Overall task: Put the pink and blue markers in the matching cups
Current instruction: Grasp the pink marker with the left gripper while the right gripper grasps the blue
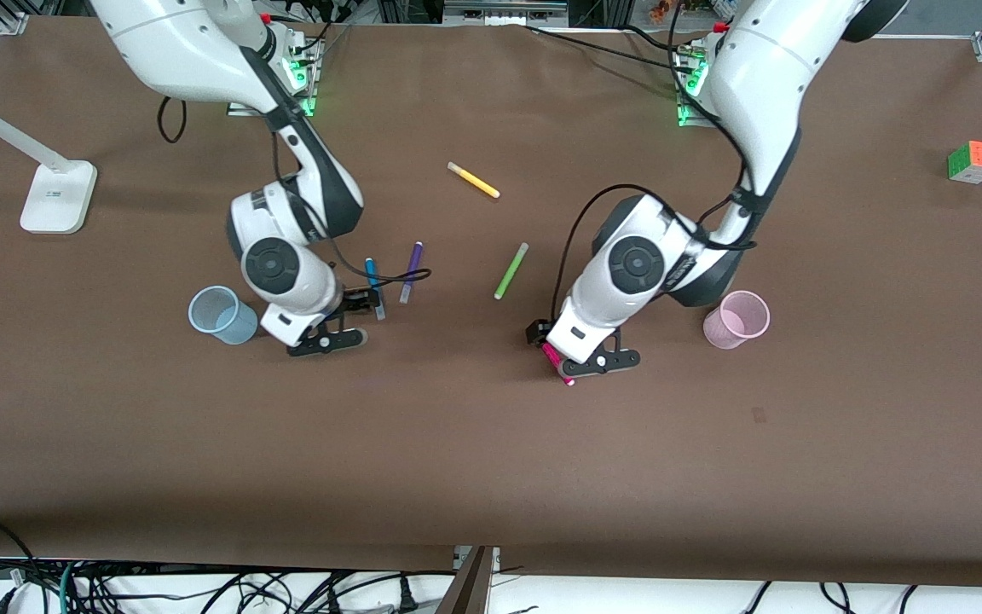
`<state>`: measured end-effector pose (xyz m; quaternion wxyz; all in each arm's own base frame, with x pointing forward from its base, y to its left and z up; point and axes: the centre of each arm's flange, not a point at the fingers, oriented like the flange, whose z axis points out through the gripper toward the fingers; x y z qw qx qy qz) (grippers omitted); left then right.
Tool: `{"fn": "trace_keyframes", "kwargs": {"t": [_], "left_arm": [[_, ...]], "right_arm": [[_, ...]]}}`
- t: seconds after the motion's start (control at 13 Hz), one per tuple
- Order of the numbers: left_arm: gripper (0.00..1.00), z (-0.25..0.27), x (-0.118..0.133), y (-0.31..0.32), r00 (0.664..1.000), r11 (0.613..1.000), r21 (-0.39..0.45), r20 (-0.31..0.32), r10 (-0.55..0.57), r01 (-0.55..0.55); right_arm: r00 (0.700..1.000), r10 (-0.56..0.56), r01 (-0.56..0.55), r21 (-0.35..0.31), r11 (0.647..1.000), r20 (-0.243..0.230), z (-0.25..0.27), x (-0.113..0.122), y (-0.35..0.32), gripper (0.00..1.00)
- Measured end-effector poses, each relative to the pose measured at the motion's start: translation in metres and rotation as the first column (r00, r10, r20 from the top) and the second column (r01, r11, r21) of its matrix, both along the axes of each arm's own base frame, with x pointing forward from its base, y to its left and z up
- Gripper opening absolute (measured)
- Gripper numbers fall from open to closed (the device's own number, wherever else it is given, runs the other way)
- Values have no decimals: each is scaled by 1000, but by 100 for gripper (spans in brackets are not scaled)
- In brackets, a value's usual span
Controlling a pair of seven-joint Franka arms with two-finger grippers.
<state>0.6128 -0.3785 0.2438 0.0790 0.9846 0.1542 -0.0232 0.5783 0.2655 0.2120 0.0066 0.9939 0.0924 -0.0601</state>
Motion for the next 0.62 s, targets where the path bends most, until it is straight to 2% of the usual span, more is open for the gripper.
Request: {"fn": "trace_keyframes", "kwargs": {"t": [0.23, 0.62], "left_arm": [[100, -22, -13, -22, 973, 975, 26, -60, 223, -222], [98, -51, -14, -15, 923, 927, 78, -92, 373, -367]], "right_arm": [[1000, -3, 3, 5, 1000, 13, -21, -13, 20, 100], [1000, 3, -3, 9, 1000, 21, -30, -17, 25, 97]]}}
